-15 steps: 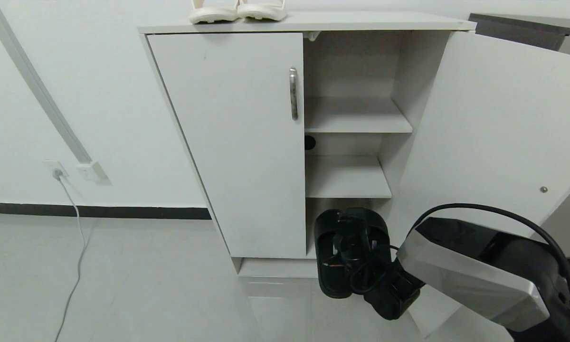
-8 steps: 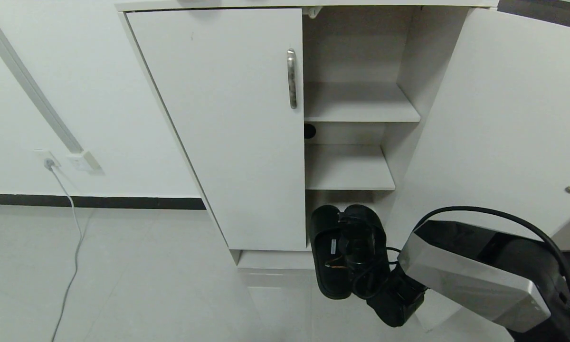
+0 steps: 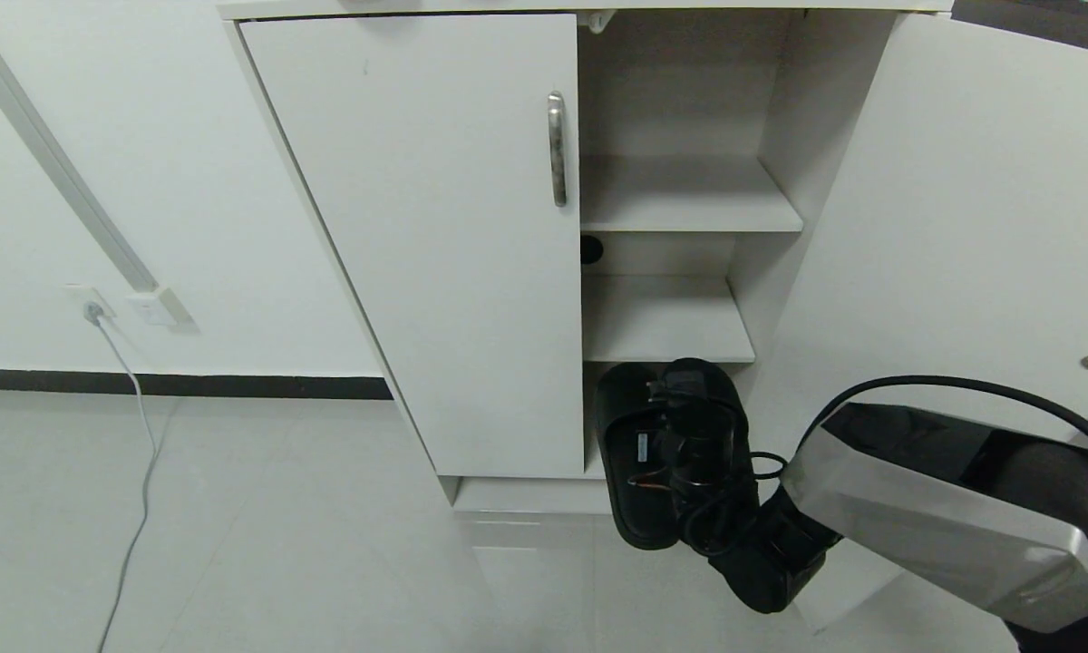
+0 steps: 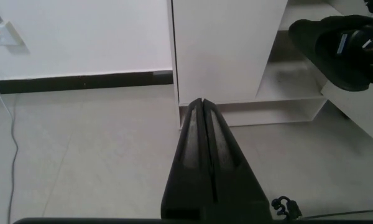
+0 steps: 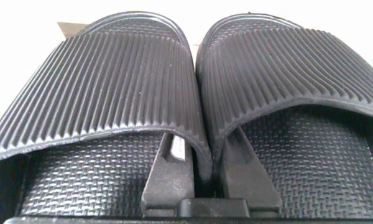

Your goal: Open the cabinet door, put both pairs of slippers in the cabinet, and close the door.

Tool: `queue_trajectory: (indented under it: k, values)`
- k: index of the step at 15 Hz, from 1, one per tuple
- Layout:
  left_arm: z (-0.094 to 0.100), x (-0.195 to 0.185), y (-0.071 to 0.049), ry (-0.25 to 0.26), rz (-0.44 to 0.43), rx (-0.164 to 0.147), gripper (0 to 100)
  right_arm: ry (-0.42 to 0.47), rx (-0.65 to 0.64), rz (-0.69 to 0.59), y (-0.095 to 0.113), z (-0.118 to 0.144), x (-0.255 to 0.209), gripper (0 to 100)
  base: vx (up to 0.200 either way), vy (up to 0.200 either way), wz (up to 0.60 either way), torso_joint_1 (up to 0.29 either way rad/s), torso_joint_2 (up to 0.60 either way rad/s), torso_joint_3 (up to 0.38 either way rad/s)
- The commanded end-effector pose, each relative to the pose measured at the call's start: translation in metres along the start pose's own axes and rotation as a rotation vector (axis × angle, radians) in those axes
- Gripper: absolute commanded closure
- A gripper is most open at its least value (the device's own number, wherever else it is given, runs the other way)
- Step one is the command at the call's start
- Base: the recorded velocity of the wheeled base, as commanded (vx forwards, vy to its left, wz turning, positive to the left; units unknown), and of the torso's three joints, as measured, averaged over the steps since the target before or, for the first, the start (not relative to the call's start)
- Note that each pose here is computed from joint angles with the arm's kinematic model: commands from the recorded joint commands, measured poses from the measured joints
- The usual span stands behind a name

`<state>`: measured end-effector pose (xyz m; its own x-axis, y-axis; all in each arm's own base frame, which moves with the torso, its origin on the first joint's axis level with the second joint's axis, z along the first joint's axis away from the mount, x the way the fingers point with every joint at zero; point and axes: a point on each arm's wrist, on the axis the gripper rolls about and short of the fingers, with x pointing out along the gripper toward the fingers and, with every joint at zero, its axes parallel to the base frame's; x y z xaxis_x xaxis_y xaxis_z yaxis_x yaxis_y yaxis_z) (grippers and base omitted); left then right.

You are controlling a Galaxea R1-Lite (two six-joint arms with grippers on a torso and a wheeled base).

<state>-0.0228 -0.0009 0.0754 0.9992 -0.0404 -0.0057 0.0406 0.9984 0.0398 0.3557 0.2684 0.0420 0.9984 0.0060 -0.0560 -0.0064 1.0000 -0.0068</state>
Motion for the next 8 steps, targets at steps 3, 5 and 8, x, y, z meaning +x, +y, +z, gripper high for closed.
queue_trajectory:
  k: [3,5,8]
  values:
    - [0.0,0.0,0.0,-0.001,0.001,-0.002,100,0.009,-0.006,-0.018,-0.002,0.012,-0.002,100,0.0,0.0,0.0,0.0,0.0,0.0]
    - [0.0,0.0,0.0,0.0,0.001,-0.003,100,0.038,-0.012,-0.021,-0.003,0.011,-0.003,100,0.0,0.0,0.0,0.0,0.0,0.0]
    - [0.0,0.0,0.0,-0.001,0.001,-0.002,100,0.118,-0.005,-0.02,-0.003,0.025,-0.009,100,0.0,0.0,0.0,0.0,0.0,0.0]
